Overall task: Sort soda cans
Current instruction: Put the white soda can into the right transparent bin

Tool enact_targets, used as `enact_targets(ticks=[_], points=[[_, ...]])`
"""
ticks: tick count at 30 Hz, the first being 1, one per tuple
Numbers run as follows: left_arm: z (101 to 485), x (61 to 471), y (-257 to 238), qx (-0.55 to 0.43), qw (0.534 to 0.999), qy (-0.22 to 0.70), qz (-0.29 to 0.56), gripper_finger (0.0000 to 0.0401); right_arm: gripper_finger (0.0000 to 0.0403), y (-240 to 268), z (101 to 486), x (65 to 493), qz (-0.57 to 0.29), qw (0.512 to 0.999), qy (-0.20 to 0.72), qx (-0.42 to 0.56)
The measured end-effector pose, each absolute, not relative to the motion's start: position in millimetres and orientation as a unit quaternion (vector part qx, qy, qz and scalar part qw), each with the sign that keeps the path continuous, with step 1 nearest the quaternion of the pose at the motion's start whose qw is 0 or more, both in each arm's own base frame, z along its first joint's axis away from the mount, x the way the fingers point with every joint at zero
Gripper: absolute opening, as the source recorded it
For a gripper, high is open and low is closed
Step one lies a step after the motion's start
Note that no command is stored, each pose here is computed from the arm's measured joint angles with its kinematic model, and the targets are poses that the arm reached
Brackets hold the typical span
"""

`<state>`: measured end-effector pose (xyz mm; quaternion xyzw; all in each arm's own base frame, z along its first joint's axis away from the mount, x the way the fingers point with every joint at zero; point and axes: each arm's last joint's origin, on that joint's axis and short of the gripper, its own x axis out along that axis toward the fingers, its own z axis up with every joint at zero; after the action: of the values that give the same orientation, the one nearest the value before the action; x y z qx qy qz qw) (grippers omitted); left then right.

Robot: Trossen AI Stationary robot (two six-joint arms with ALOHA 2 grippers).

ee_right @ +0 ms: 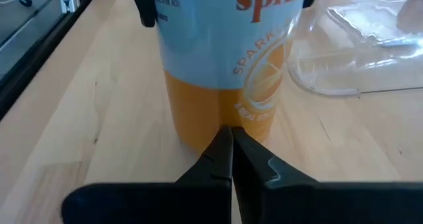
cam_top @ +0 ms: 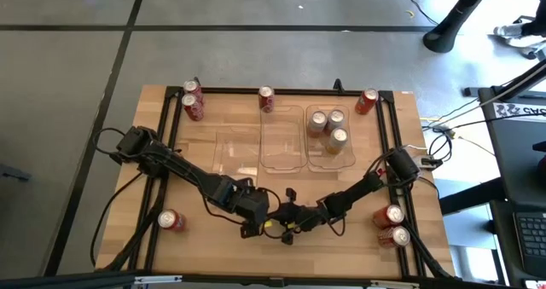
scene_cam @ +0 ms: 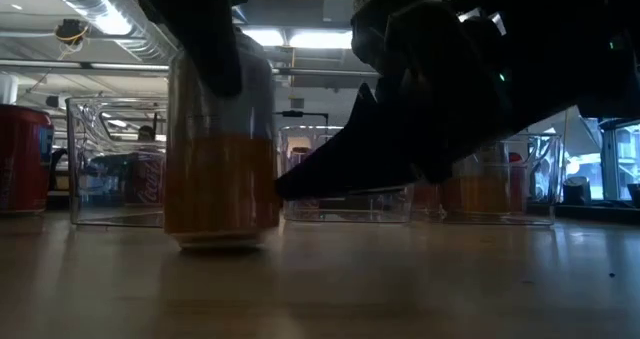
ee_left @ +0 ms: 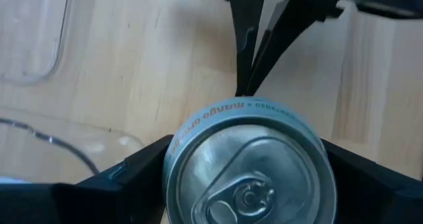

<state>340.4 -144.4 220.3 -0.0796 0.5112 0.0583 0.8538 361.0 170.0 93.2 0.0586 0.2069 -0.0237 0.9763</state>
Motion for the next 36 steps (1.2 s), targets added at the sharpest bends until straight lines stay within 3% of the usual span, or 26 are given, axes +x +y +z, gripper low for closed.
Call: enact_targets(ticks=[10,20,30,36], points=[[222,346,-145,-0.077,0.874,0.477,0.055,0.0307,0.0003,169,91,361,-0.025,0.976,0.210,0.046],[221,344,-145,-0.076,0.867,0.490,0.055,0.0321,0.0032,170,91,361,-0.013,0.975,0.214,0.066],[222,344,-145,-0.070,0.867,0.491,0.047,0.0344,0.0116,170,94,361,-0.006,0.974,0.214,0.070],[238,336,-142,-0.071,0.870,0.487,0.040,0.0345,0.0162,168,117,356,-0.008,0.972,0.224,0.063]])
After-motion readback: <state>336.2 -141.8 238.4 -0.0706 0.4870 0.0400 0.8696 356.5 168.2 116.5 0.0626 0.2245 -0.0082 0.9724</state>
